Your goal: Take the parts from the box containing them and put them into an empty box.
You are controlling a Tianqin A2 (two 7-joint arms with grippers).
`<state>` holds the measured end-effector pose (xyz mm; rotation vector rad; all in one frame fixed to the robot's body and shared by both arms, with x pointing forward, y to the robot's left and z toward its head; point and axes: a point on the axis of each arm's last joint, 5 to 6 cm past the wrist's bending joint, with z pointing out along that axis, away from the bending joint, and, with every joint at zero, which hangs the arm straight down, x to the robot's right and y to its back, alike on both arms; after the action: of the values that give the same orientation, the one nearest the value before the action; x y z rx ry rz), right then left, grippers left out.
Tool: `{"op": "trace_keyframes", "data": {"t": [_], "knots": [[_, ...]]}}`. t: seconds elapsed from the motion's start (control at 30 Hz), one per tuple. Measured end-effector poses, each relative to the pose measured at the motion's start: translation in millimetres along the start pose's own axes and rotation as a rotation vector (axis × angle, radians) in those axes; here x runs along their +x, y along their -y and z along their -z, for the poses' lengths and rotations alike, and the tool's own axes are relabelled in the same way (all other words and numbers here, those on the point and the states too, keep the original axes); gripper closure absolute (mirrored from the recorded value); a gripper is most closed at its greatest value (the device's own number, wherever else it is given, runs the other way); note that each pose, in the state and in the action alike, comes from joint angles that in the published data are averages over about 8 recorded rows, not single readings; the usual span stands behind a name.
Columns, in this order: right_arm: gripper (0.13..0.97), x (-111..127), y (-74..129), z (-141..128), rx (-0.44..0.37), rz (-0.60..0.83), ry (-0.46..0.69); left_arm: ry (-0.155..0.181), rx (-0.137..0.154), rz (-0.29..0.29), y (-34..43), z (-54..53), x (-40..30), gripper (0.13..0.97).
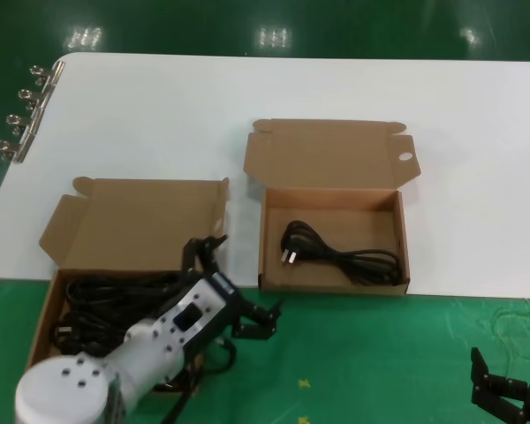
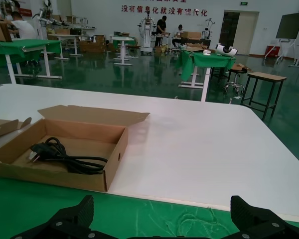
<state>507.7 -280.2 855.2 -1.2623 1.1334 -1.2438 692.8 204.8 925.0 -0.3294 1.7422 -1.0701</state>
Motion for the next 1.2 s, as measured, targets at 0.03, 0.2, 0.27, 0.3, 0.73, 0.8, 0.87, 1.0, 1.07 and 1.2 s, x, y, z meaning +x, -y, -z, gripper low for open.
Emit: {"op": "trace_keyframes", "data": {"t": [0.03, 0.2, 0.27, 0.3, 0.73, 0.8, 0.87, 1.0, 1.07, 1.2], "knots": [[0.13, 0, 0, 0, 0.0, 0.0, 0.0, 0.013, -0.003, 0.018, -2.9, 4.0, 2.8, 0.135], [0.13, 0, 0, 0, 0.0, 0.0, 0.0, 0.077, -0.016, 0.108, -16.4, 24.7, 16.0, 0.132], [0.13, 0, 0, 0, 0.0, 0.0, 0.0, 0.103, -0.022, 0.143, -21.3, 33.7, 21.0, 0.132], [0.13, 0, 0, 0, 0.0, 0.0, 0.0, 0.116, -0.025, 0.159, -23.5, 38.1, 23.4, 0.132], [0.13, 0, 0, 0, 0.0, 0.0, 0.0, 0.287, -0.059, 0.369, -45.8, 103.2, 52.1, 0.132], [0.13, 0, 0, 0, 0.0, 0.0, 0.0, 0.314, -0.063, 0.399, -47.6, 113.9, 55.5, 0.132], [0.13, 0, 0, 0, 0.0, 0.0, 0.0, 0.34, -0.067, 0.428, -49.2, 124.7, 59.1, 0.132], [0.13, 0, 0, 0, 0.0, 0.0, 0.0, 0.392, -0.074, 0.484, -51.1, 146.7, 65.8, 0.132], [0.13, 0, 0, 0, 0.0, 0.0, 0.0, 0.418, -0.077, 0.511, -51.3, 157.6, 68.8, 0.132], [0.13, 0, 0, 0, 0.0, 0.0, 0.0, 0.451, -0.08, 0.546, -51.1, 172.2, 72.6, 0.132]]}}
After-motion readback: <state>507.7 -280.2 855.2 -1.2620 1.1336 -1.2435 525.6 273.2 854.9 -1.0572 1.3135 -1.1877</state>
